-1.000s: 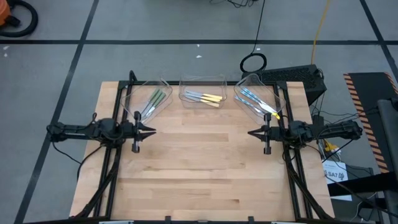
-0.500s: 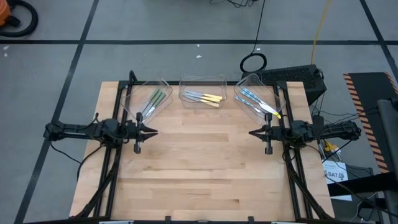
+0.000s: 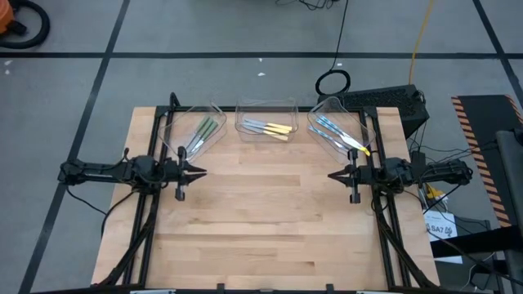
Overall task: Sort silverware by color (type)
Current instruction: Return to Home Position
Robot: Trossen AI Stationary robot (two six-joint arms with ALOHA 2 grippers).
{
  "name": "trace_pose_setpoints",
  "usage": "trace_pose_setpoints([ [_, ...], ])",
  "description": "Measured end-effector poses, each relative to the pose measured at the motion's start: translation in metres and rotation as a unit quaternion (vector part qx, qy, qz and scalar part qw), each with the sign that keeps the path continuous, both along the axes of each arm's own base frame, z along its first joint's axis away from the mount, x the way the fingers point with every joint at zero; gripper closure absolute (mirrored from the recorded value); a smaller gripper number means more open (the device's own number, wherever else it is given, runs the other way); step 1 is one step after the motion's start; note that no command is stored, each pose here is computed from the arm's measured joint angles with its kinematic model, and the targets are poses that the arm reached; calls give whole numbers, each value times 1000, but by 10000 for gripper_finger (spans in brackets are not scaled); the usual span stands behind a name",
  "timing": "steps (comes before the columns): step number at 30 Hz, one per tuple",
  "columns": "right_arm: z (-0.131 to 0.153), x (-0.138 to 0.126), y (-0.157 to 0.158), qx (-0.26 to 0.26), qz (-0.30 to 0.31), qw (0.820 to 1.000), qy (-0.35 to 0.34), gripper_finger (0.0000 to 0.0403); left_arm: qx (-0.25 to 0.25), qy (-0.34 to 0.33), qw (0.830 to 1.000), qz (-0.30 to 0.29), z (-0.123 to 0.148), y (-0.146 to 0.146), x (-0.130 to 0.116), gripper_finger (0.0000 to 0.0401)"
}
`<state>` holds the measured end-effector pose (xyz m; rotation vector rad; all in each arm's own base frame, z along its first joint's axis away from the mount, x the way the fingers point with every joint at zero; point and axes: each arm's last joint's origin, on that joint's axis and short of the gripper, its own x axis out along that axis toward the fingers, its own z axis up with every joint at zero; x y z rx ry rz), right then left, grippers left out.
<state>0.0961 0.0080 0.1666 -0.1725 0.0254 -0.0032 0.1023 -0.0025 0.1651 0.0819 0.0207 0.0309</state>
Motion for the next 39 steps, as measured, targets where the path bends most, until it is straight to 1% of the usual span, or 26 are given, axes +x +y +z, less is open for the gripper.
trace_pose_setpoints([
  [7, 0, 0, 0, 1, 0, 1000, 1, 401, -7, 14, 1000, -8, -3, -1, 0, 346],
  [9, 0, 0, 0, 1, 0, 1000, 0, 401, 0, 12, 1000, -13, -2, -1, 0, 346],
  [11, 0, 0, 0, 1, -1, 1000, 0, 401, 13, -4, 1000, -13, 1, -1, 0, 346],
  [13, 0, 0, 0, 1, 0, 1000, 0, 401, 27, -35, 999, -13, 7, -1, -1, 346],
  [16, 0, 0, 0, 1, -1, 1000, 0, 401, 42, -50, 998, -17, 9, -1, -2, 346],
  [18, 0, 0, 0, 1, -1, 1000, 0, 401, 44, -58, 997, -24, 11, -1, -4, 346],
  [21, 0, 0, 0, 1, -1, 1000, 0, 401, 35, -47, 998, -34, 8, -2, -5, 346],
  [23, 0, 0, 0, 0, -1, 1000, 0, 401, 23, -21, 999, -38, 3, -2, -5, 346],
  [25, 0, 0, 0, 0, -1, 1000, 0, 401, 13, -13, 999, -38, 2, -2, -4, 346],
  [30, 0, 0, 0, 0, -1, 1000, 0, 401, 8, 2, 999, -35, 0, -2, -3, 345],
  [34, 0, 0, 0, 0, -1, 1000, 0, 401, 33, 5, 999, -34, -1, -2, -2, 345],
  [39, 0, 0, 0, 0, -1, 1000, 0, 401, 31, 3, 999, -32, -1, -2, -2, 345],
])
